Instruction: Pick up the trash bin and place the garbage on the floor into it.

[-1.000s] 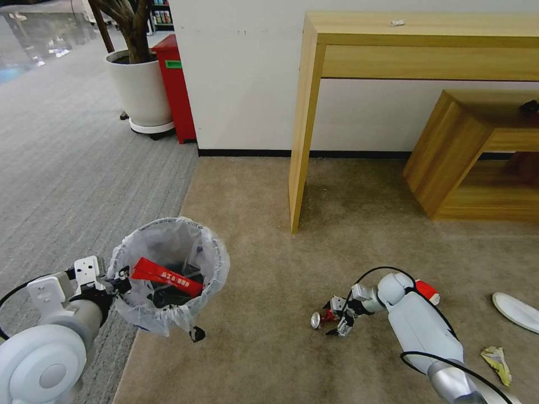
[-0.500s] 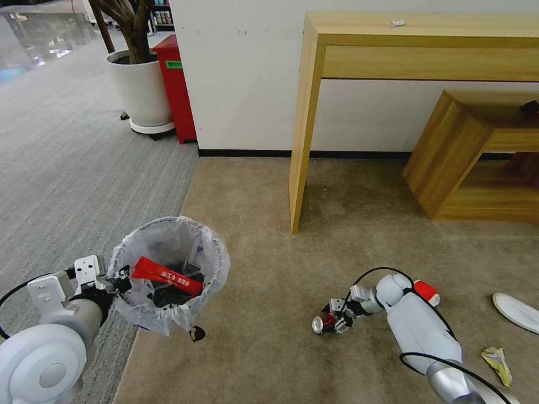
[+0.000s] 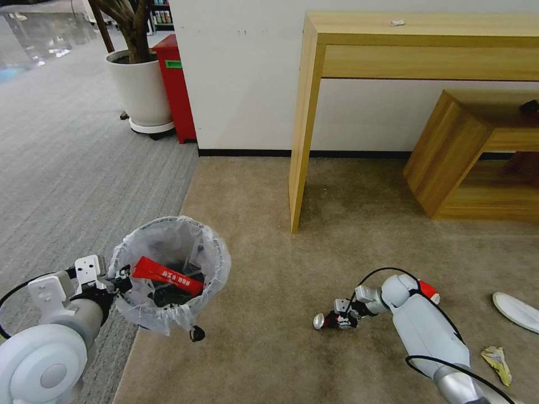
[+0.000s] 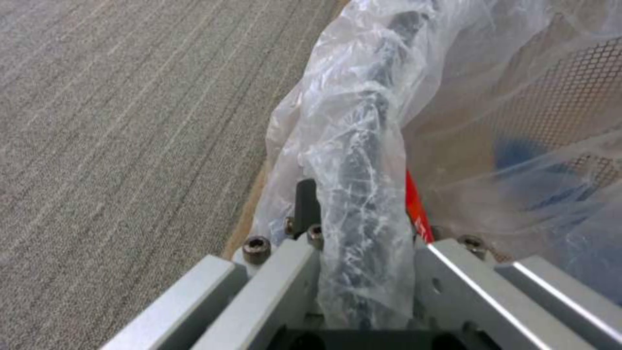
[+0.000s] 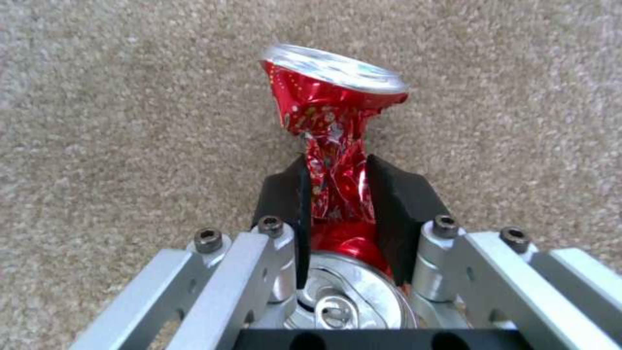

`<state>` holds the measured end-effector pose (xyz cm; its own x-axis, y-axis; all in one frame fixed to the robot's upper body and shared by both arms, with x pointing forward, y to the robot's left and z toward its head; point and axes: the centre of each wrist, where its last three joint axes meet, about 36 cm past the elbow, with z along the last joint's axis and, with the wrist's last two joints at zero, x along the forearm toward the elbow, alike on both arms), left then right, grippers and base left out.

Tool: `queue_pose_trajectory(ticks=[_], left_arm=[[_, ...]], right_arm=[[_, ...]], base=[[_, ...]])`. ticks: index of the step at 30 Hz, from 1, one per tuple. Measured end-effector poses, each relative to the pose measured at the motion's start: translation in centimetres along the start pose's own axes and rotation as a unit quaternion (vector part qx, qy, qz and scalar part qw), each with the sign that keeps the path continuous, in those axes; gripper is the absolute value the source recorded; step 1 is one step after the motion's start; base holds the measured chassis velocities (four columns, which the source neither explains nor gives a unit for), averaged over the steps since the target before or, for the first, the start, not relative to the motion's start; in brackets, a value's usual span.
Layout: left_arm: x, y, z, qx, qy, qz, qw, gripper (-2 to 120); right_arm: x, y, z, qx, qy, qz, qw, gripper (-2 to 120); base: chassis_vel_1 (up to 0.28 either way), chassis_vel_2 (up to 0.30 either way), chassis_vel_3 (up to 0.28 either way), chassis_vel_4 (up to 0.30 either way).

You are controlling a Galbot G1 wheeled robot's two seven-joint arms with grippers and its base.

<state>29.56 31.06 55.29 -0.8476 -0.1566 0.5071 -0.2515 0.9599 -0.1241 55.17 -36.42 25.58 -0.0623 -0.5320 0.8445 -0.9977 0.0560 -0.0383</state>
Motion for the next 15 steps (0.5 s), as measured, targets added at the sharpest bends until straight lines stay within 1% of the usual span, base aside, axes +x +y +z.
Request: queue_pose_trajectory(ticks=[10,11,12,13,14,15], left_arm=[[0.10,-0.01,0.08,-0.001,0.001,0.002,1.0000,0],[0.10,-0.01,0.07,-0.001,0.000,0.002,1.0000,0],[0.10,-0.01,0.07,-0.001,0.000,0.002,1.0000,0],[0.09,-0.01,0.05,-0.001,0.000,0.002,1.0000,0],[0.09,-0.01,0.05,-0.001,0.000,0.002,1.0000,0],[0.09,-0.01,0.04,-0.001,-0.001,0.002,1.0000,0]], right_arm=[[0.45,0.05,0.32,-0.001,-0.002,0.003,1.000,23],[0.51,0.04,0.36,-0.001,-0.003,0.005,1.000,19],[0.51,0.04,0.36,-0.001,-0.003,0.005,1.000,19],[0.59,0.02,0.40,-0.001,-0.005,0.008,1.000,15],[0.63,0.01,0.42,-0.001,-0.006,0.009,1.000,13],[0.75,-0.05,0.45,-0.001,-0.007,0.013,1.000,7]], base=[[0.000,0.000,0.000,0.000],[0.000,0.000,0.000,0.000],[0.000,0.000,0.000,0.000],[0.000,0.000,0.000,0.000],[0.000,0.000,0.000,0.000],[0.000,0.000,0.000,0.000]])
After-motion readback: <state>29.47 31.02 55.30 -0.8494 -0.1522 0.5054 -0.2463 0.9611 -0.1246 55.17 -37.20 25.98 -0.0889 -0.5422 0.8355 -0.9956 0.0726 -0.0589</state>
